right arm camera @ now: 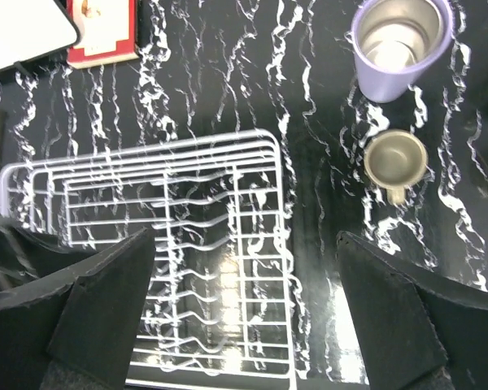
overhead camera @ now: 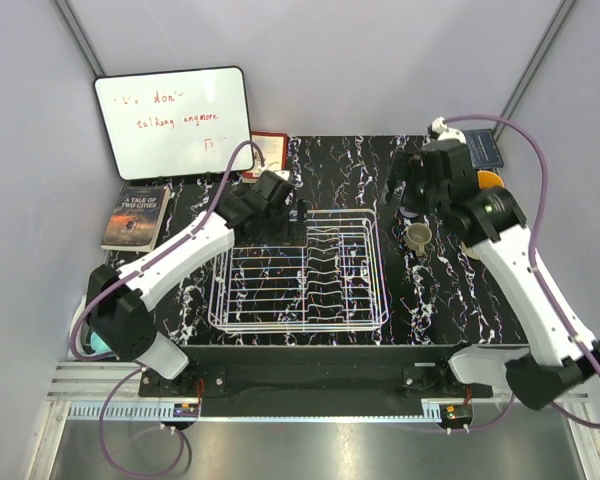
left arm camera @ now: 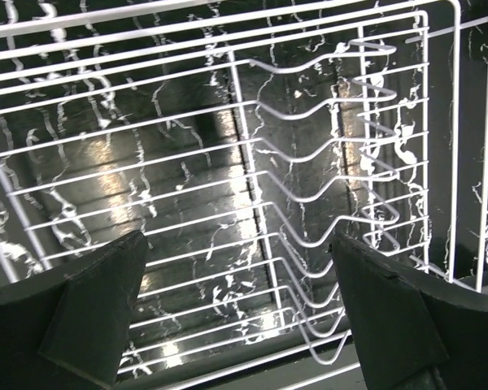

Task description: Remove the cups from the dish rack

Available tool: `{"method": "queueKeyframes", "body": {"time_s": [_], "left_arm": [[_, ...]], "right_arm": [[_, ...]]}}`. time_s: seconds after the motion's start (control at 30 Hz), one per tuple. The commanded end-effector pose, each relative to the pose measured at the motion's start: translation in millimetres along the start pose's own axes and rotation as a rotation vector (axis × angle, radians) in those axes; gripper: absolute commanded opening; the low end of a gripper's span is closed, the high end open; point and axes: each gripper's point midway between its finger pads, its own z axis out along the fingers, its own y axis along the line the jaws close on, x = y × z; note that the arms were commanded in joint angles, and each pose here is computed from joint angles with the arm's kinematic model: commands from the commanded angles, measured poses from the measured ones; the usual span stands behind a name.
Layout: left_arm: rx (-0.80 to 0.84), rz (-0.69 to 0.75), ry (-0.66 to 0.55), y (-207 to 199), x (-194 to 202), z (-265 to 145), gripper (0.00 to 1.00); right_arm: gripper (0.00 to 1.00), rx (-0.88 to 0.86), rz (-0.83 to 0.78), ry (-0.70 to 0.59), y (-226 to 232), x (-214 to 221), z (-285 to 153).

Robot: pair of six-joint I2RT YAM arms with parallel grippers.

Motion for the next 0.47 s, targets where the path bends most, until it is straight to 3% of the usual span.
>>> {"method": "queueKeyframes", "body": {"time_s": [0.0, 0.2, 0.43], "left_arm": [[-0.015, 0.015, -0.063, 9.1, -5.4, -22.5, 0.99], [-0.033, -0.012, -0.082, 15.5, -0.9, -28.7, 0.99], [-0.039, -0.058, -0.119, 18.4, -1.8, -36.8, 0.99]], "right_arm": [[1.00, -0.047, -0.004, -0.126, 1.2, -1.1, -24.6], [1.00, -0.030, -0.106, -0.150, -22.4, 29.4, -38.4], [1.00, -0.115, -0.160, -0.130, -7.8, 39.1, -41.8]]}}
